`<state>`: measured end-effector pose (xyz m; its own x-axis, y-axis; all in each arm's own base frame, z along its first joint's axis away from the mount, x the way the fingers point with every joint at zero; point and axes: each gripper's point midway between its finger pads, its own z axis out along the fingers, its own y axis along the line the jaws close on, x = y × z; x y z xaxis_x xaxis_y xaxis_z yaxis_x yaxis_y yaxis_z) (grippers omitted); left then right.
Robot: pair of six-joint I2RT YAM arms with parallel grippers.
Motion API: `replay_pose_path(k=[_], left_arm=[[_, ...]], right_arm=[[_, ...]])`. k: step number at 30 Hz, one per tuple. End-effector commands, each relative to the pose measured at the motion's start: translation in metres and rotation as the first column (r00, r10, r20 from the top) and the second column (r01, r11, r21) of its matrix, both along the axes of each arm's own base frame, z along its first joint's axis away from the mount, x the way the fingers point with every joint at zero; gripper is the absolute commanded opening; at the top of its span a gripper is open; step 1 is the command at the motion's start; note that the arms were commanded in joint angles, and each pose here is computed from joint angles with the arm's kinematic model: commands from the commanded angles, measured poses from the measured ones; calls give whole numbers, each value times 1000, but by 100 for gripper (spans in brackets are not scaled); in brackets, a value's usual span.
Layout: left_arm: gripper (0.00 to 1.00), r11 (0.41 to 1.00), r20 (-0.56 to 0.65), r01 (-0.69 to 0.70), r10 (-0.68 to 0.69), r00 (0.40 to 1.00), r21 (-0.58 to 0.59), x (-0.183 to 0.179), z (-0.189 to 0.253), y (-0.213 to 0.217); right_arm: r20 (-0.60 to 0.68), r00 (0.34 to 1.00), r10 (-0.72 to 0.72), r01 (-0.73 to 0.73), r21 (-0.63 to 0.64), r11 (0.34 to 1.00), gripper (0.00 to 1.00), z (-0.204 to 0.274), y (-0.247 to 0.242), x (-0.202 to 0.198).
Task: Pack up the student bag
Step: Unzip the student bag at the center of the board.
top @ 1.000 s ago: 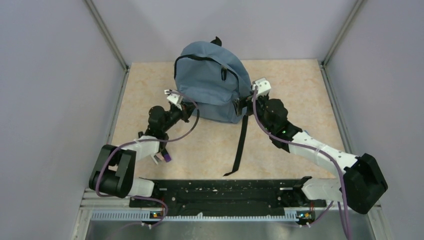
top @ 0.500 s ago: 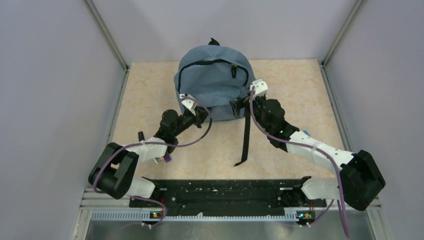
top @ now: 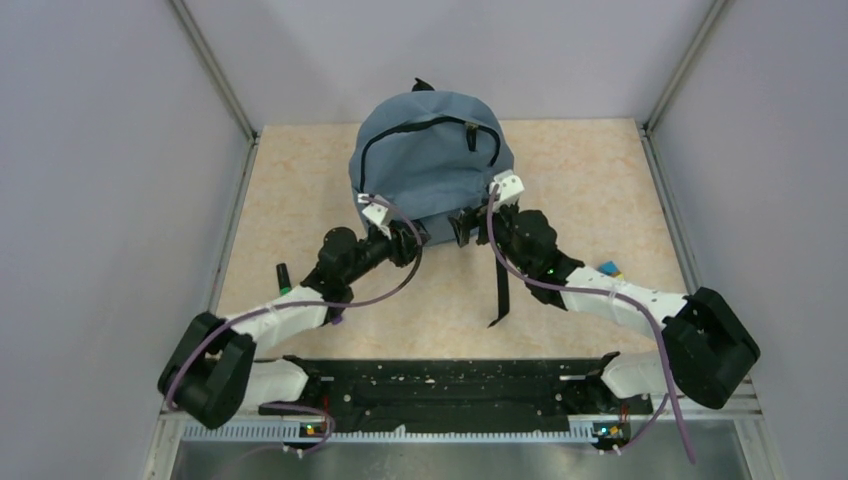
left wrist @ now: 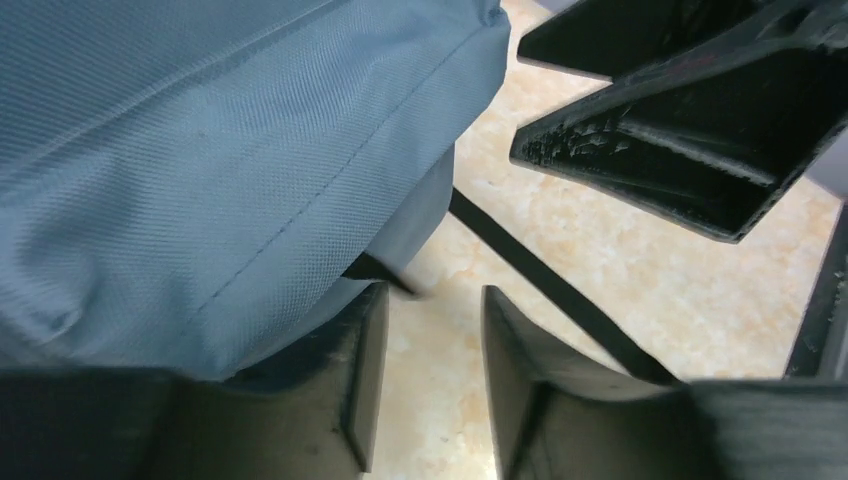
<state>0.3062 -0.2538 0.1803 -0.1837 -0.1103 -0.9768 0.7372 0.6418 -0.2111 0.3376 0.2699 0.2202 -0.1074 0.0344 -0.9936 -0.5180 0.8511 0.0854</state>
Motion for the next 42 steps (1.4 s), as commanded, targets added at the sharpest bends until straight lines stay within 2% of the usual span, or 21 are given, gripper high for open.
replay_pose_path(k=[1, 3, 6, 8, 11, 15, 19, 22, 29, 35, 38, 42], left_arm=[[54, 995, -61, -93, 94, 994, 31, -13, 13, 23], [64, 981, -144, -169, 182, 973, 98, -20, 3, 43], [70, 924, -223, -350, 377, 899, 154, -21, 3, 80], [72, 899, -274, -406, 438, 856, 166, -25, 6, 94], [74, 887, -331, -459, 452, 829, 62, -23, 26, 95], [77, 880, -354, -458, 393, 849, -122, -14, 53, 80], [78, 880, -358, -427, 339, 870, -205, -5, 66, 65], [79, 864, -345, -451, 363, 866, -225, 6, 69, 66], [78, 802, -330, -558, 479, 813, -212, 28, 64, 81], [75, 788, -327, -573, 493, 806, -224, 40, 62, 79], [72, 786, -328, -576, 495, 804, -226, 46, 60, 77], [62, 781, -321, -574, 494, 808, -245, 50, 63, 74]], right_arm=[[69, 993, 100, -108, 132, 985, 85, 26, 15, -20], [83, 987, 136, -146, 140, 979, 84, 23, 16, -28], [131, 974, 184, -203, 147, 968, 84, 24, 19, -40], [160, 966, 202, -225, 141, 964, 84, 24, 22, -45], [207, 944, 257, -285, 114, 952, 83, 24, 36, -57], [235, 931, 279, -309, 99, 946, 83, 21, 60, -63], [217, 939, 268, -295, 101, 950, 80, 9, 81, -56], [217, 946, 242, -273, 129, 953, 79, 2, 91, -50], [203, 960, 194, -228, 162, 960, 78, -9, 107, -31], [180, 977, 116, -141, 133, 981, 72, -19, 112, -9], [180, 978, 107, -131, 127, 983, 68, -22, 118, -2], [165, 984, 70, -92, 126, 988, 60, -27, 120, 7]])
